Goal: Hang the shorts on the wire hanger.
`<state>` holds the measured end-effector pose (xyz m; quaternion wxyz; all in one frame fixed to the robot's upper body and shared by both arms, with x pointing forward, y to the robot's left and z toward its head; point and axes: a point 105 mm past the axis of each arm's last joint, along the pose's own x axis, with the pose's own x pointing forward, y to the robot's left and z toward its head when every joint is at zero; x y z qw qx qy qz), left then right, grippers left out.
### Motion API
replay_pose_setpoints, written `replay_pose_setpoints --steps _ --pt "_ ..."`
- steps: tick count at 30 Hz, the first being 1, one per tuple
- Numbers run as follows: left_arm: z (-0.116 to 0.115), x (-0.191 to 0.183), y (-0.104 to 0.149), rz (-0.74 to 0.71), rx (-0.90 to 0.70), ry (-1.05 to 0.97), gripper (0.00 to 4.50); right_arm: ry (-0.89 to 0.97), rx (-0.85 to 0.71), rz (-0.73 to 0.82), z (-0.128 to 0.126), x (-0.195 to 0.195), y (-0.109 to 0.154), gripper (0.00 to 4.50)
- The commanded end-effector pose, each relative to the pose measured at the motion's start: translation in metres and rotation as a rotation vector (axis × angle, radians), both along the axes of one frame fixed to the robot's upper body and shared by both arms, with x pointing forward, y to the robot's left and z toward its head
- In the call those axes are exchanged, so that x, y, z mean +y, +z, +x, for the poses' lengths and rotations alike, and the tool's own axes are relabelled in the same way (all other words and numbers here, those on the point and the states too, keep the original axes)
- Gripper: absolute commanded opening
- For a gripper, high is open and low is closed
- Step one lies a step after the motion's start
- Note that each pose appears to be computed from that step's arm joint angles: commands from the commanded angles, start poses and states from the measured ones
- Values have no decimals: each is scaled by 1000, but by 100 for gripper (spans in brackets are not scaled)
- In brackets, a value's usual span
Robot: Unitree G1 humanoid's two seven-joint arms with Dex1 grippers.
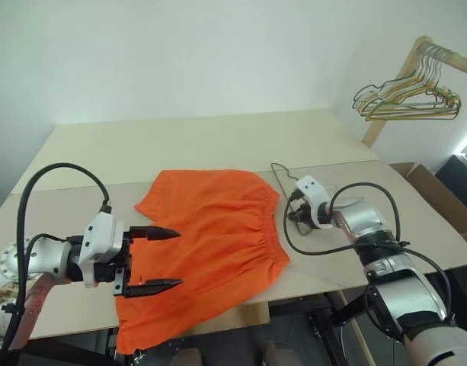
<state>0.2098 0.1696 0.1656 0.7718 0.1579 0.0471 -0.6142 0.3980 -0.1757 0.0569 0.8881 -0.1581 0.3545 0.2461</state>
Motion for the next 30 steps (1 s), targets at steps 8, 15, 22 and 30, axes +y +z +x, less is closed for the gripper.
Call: replay_pose_setpoints --steps 8,15,22,30 --pt "22 -3 12 -21 -146 90 450 -126 -11 -20 5 -14 -9 4" --pt "78 0 30 -302 -79 430 450 -313 -228 68 28 -19 37 4" --pt "104 -16 34 -702 295 487 450 -278 -458 263 26 2 98 4" --pt "132 -39 46 -973 534 427 450 296 -864 278 -44 80 138 4"
